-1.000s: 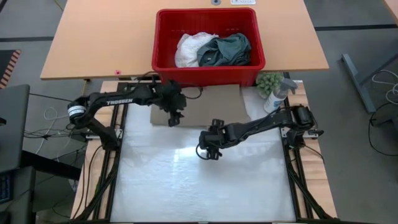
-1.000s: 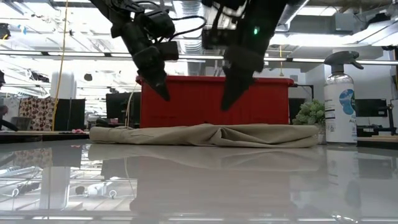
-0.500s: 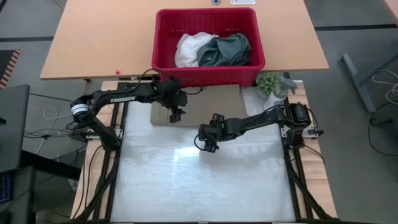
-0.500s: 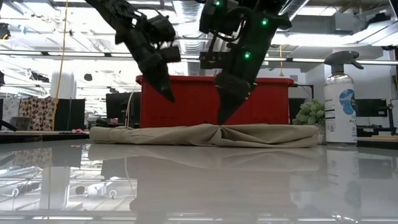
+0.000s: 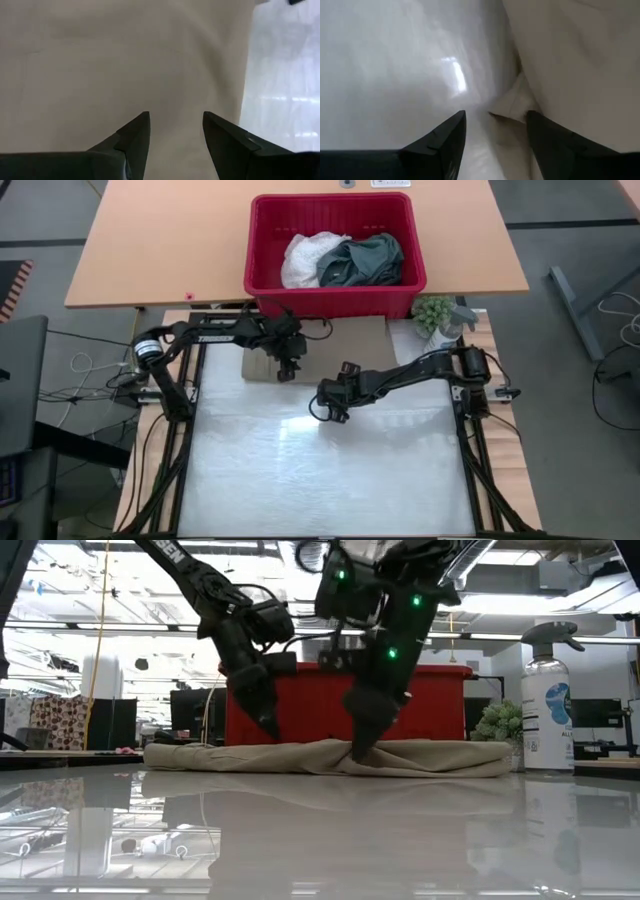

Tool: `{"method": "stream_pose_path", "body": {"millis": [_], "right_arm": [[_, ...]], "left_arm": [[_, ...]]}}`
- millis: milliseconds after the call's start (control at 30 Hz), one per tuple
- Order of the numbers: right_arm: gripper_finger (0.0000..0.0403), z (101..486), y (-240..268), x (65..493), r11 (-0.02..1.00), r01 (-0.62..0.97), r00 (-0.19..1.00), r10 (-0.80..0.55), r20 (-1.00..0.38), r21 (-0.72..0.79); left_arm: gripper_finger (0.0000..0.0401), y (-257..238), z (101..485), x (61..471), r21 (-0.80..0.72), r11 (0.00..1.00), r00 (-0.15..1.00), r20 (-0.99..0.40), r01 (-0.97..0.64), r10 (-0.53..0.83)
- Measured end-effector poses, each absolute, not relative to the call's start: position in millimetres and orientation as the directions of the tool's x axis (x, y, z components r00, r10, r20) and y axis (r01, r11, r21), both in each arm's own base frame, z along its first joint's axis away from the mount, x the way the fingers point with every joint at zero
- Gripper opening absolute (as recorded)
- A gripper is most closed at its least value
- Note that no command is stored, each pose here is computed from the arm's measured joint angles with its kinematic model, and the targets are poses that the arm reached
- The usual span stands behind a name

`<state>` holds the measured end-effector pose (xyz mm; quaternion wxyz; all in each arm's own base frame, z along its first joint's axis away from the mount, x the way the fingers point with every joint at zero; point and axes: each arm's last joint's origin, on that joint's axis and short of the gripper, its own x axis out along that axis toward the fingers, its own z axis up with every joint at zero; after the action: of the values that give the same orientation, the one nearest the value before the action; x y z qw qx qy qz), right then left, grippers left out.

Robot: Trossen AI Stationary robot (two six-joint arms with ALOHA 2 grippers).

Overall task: Fold Laundry from Bin
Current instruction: Fold the brown short pants in the red bin

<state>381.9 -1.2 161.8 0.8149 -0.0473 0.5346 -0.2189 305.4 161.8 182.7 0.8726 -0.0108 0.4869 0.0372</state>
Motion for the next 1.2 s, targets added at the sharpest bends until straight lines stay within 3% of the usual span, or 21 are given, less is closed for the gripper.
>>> {"method": "stream_pose_path", "body": {"millis": [267, 500, 867, 1000, 1067, 1200], "right_arm": [[0.0153, 158.2, -4.1, 381.9, 0.880, 0.319, 0.310, -0.449, -0.838, -0.353], [0.0019, 158.9, 6.0, 381.6, 0.882, 0.306, 0.320, -0.449, -0.834, -0.357], [0.0015, 160.4, 37.5, 379.1, 0.896, 0.262, 0.356, -0.435, -0.827, -0.358], [0.0015, 160.1, 46.6, 375.8, 0.879, 0.315, 0.347, -0.459, -0.818, -0.359], [0.0032, 160.5, 49.3, 374.2, 0.852, 0.369, 0.342, -0.496, -0.798, -0.372], [0.0111, 162.3, 53.3, 374.9, 0.850, 0.378, 0.354, -0.498, -0.792, -0.366]], "left_arm": [[0.0171, 164.2, 175.5, 309.1, 0.039, 0.998, 0.525, -0.850, -0.042, 0.055], [0.0171, 168.5, 175.7, 307.3, 0.041, 0.997, 0.527, -0.848, -0.059, 0.066], [0.0171, 174.7, 176.0, 304.8, 0.042, 0.996, 0.532, -0.843, -0.083, 0.081], [0.0171, 176.8, 170.3, 305.3, 0.022, 0.995, 0.522, -0.850, -0.100, 0.071], [0.0171, 177.8, 164.8, 305.9, 0.009, 0.995, 0.513, -0.856, -0.101, 0.060], [0.0171, 178.3, 155.9, 306.9, -0.010, 0.995, 0.492, -0.870, -0.101, 0.042]]}}
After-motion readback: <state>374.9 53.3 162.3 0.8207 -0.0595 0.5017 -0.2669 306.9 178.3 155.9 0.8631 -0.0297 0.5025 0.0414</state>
